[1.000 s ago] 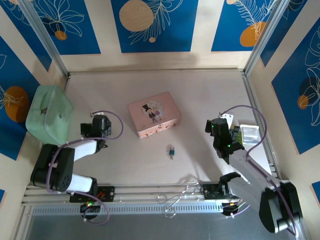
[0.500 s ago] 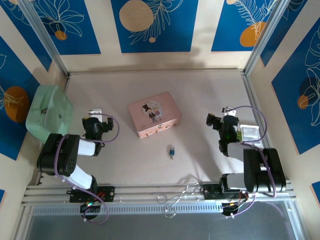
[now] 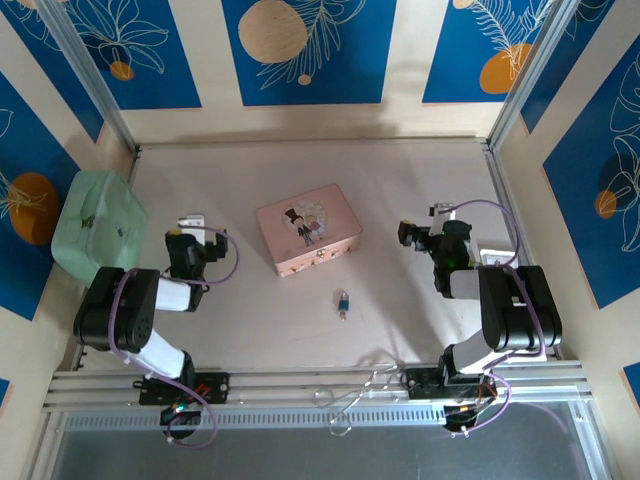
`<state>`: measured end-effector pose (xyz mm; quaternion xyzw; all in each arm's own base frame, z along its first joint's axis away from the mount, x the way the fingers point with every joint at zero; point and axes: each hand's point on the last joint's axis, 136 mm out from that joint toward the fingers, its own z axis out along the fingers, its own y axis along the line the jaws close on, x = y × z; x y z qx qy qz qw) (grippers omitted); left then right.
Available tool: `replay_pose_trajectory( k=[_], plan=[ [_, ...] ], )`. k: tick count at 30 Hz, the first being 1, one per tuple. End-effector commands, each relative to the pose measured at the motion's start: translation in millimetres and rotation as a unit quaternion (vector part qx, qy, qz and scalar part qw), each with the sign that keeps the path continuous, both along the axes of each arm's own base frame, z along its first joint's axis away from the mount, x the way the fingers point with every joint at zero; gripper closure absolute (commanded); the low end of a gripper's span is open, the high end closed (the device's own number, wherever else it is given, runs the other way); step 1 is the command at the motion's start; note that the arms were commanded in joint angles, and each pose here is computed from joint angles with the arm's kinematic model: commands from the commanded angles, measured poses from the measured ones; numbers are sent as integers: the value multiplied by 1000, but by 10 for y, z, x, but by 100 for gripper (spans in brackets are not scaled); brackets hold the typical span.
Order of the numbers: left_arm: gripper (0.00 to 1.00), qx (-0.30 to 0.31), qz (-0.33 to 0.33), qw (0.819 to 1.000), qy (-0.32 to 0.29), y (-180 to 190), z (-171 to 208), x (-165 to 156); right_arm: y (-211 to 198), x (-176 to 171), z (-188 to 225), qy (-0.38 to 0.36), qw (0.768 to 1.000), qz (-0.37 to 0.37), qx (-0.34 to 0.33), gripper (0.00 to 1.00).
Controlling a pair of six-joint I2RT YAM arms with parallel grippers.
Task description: Unlock the padlock with the key
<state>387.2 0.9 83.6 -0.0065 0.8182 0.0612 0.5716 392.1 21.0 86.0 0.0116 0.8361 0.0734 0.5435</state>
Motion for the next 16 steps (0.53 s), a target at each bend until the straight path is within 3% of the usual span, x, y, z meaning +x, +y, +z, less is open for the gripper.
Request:
replay_pose_trajectory(
  k=[1,16],
  plan=[
    [0,1,-17,1000,-15,-74,97,75,36,49,83,-18,1000,13,-6,1],
    [0,-1,-53,999,-9,-193,88,93,43,45,80,-17,1000,16,-4,1]
  ],
)
